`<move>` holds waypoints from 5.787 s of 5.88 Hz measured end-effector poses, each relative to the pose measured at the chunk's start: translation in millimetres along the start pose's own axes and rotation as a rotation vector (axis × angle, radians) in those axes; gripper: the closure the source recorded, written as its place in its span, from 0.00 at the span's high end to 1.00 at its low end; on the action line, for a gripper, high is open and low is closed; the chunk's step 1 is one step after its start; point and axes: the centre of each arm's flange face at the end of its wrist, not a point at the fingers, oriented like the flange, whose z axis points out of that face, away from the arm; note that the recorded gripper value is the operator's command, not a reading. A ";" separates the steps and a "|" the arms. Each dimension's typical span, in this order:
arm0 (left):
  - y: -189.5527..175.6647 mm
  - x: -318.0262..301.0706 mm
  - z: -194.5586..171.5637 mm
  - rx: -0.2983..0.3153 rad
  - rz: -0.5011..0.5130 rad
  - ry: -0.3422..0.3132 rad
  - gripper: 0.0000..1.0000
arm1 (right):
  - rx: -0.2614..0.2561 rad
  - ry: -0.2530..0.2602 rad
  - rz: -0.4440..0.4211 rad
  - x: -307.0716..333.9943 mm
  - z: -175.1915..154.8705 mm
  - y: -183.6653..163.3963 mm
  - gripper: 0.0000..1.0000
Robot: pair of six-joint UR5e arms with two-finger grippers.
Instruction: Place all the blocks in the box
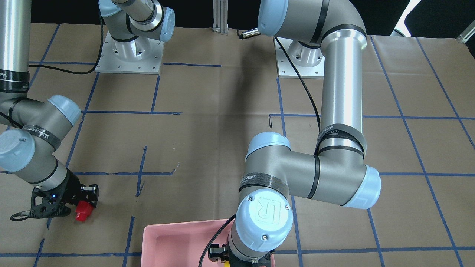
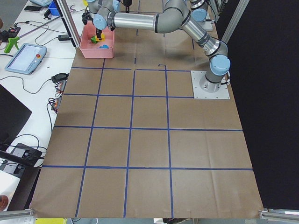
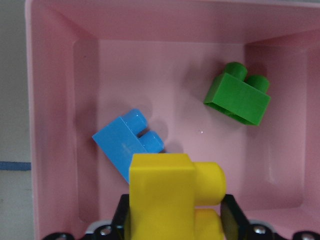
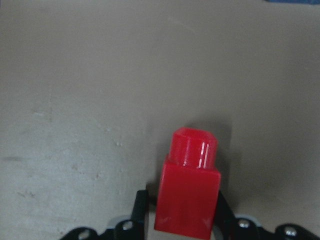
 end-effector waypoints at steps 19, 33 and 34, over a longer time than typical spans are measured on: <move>243.1 -187.5 -255.8 -0.037 0.269 -0.066 1.00 | 0.361 -0.082 -0.405 -248.7 -114.6 -152.4 1.00; 247.9 -184.2 -258.8 -0.042 0.101 -0.071 1.00 | -0.033 0.117 0.172 -176.7 -312.8 140.5 1.00; 247.9 -184.1 -258.6 -0.042 0.102 -0.071 1.00 | -0.030 0.115 0.188 -177.0 -314.3 139.0 1.00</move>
